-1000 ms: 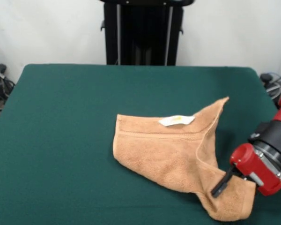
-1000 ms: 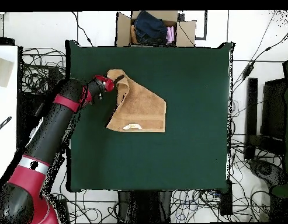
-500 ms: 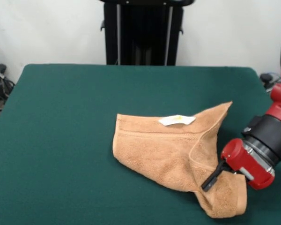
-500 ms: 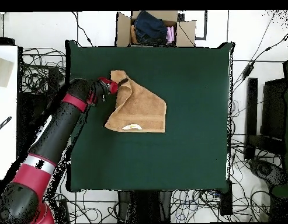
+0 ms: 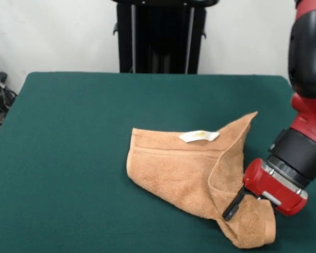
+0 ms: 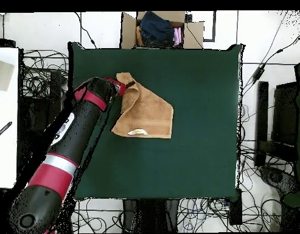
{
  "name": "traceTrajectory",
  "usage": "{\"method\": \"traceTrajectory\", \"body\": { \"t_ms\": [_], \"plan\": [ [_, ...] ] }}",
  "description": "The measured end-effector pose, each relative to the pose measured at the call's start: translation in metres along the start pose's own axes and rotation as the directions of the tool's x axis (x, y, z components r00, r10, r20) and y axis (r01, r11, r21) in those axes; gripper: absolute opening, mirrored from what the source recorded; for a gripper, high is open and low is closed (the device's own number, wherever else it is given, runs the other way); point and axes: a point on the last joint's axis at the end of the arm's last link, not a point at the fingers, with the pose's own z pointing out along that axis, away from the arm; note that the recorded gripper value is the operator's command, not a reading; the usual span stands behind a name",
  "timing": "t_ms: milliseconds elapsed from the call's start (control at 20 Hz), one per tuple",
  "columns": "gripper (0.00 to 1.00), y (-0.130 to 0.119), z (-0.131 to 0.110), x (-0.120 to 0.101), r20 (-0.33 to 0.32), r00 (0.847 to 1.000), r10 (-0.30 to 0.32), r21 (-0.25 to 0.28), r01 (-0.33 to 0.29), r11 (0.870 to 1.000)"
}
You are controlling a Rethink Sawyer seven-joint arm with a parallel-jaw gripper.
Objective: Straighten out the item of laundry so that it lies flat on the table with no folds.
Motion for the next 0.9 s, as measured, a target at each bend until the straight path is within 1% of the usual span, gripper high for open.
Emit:
{"method": "traceTrajectory", "body": {
  "t_ms": [100,300,550,900],
  "plan": [
    [1.0,-0.004,0.001,-0.004,-0.03,0.999,0.036,-0.03,-0.037,0.999],
    [1.0,-0.009,0.002,-0.01,-0.073,0.994,0.084,-0.072,-0.09,0.993],
    [1.0,-0.013,0.001,-0.013,-0.113,0.986,0.119,-0.107,-0.131,0.986],
    [1.0,-0.017,0.0,-0.017,-0.155,0.977,0.149,-0.145,-0.172,0.974]
  ]
}}
